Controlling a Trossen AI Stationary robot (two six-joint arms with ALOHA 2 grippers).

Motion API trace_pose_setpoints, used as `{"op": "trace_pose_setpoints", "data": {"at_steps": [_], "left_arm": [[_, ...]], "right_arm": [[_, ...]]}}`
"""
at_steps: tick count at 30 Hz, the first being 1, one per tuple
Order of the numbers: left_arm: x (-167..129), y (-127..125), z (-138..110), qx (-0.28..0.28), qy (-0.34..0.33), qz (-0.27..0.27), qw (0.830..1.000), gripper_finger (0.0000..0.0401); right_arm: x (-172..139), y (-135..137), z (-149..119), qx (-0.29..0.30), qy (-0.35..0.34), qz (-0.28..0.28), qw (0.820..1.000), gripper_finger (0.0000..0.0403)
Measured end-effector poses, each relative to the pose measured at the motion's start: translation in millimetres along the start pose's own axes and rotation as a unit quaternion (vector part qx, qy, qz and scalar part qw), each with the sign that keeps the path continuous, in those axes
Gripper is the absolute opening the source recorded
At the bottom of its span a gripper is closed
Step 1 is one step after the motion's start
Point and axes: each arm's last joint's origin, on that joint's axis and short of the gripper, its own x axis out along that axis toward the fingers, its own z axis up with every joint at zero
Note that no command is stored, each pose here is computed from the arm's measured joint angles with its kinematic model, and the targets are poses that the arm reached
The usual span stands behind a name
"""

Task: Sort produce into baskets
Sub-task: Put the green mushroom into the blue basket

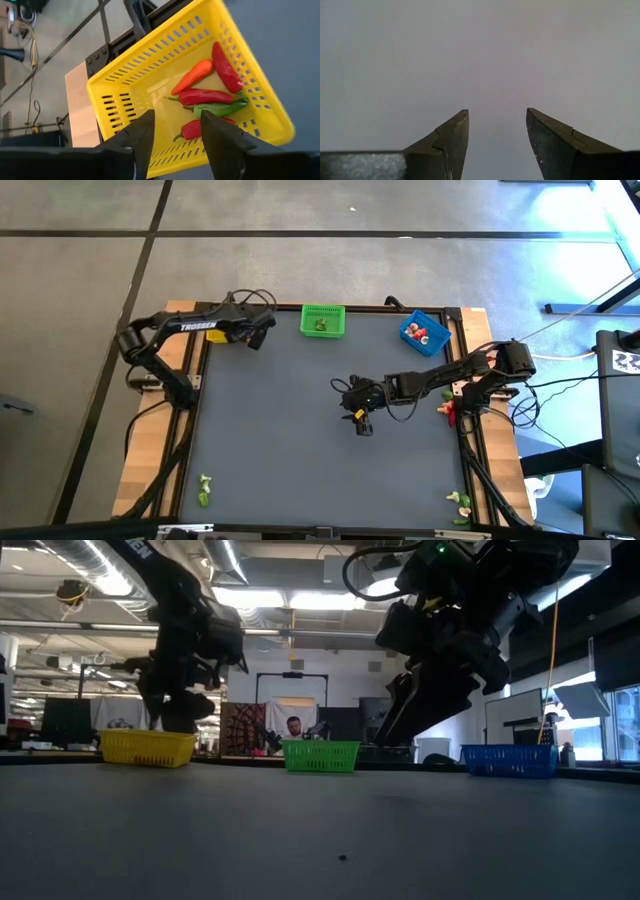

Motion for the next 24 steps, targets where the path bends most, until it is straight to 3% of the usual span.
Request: {"op": "trace_pose_setpoints", "data": {"at_steps": [17,24], "left_arm": [[-71,-5,-29,0.061,-0.1,-0.1,0.988,0.0164],[-102,-11,-52,0.095,-0.119,-0.191,0.97,0.0161]], "right_arm": [[0,1,-1,0.007,0.003,0.008,1.0,0.0198],[0,1,0,0.008,0.001,0.008,1.0,0.0198]]}}
